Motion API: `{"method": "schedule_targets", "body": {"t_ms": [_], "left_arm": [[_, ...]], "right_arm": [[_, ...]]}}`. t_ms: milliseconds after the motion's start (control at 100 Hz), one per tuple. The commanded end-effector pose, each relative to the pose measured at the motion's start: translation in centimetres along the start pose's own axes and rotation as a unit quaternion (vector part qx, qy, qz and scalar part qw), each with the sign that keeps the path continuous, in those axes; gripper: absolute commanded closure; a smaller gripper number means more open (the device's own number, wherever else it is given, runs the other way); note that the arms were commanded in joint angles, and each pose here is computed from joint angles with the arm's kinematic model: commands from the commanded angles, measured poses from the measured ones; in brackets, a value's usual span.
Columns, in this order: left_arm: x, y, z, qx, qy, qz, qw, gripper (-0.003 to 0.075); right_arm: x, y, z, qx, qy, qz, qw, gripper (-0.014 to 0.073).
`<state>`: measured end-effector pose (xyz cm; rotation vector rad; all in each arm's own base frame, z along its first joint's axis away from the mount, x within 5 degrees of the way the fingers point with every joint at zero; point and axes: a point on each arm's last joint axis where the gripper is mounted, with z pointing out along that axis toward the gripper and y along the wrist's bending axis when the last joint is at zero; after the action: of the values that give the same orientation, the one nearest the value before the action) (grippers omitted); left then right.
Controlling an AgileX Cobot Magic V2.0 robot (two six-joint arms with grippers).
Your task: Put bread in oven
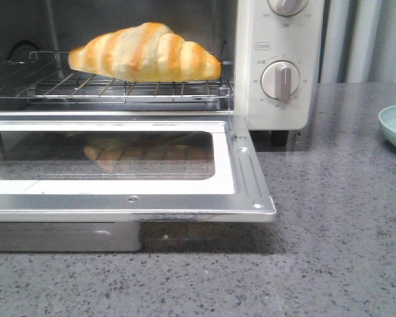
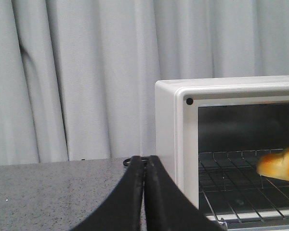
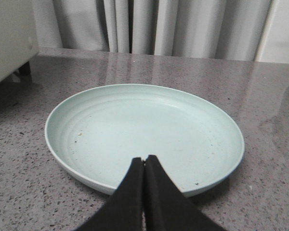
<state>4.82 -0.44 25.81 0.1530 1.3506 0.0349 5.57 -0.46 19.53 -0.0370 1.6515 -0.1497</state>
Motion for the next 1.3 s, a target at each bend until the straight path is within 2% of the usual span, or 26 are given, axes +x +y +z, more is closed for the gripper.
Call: {"method": "schedule_targets", "body": {"t_ms": [0,300,1030,1160,1290], "left_arm": [[-1.4,0.3,0.1,-0.014,-0.041,-0.007,0.999,0.0741],[-1.4,0.3,0.1,-0.014,-0.041,-0.007,0.999,0.0741],[-1.4,0.3,0.1,-0.014,-0.042,-0.007,0.999,0.0741],[-0.2,0.2,0.1,-0.013,-0.028,-0.002,1.000,0.0741],[2.7,0.0,0.1,-0.026,0.021,0.009,0.999,0.0741]], "right_arm": [[-0.7,0.0,-0.1,0.003,-0.059,-0.014,0.998,0.0671],[-2.3,-0.1,-0.5,0.009,-0.149,-0.008,0.989,0.0671],[-2.3,-0.1,-0.5,0.009,-0.147,-0.008,0.989,0.0671],[-2.3,-0.1,-0.5,0.009,-0.147,-0.008,0.989,0.0671],[-2.3,-0.1,-0.5,0.009,-0.147,-0.008,0.989,0.0671]]}}
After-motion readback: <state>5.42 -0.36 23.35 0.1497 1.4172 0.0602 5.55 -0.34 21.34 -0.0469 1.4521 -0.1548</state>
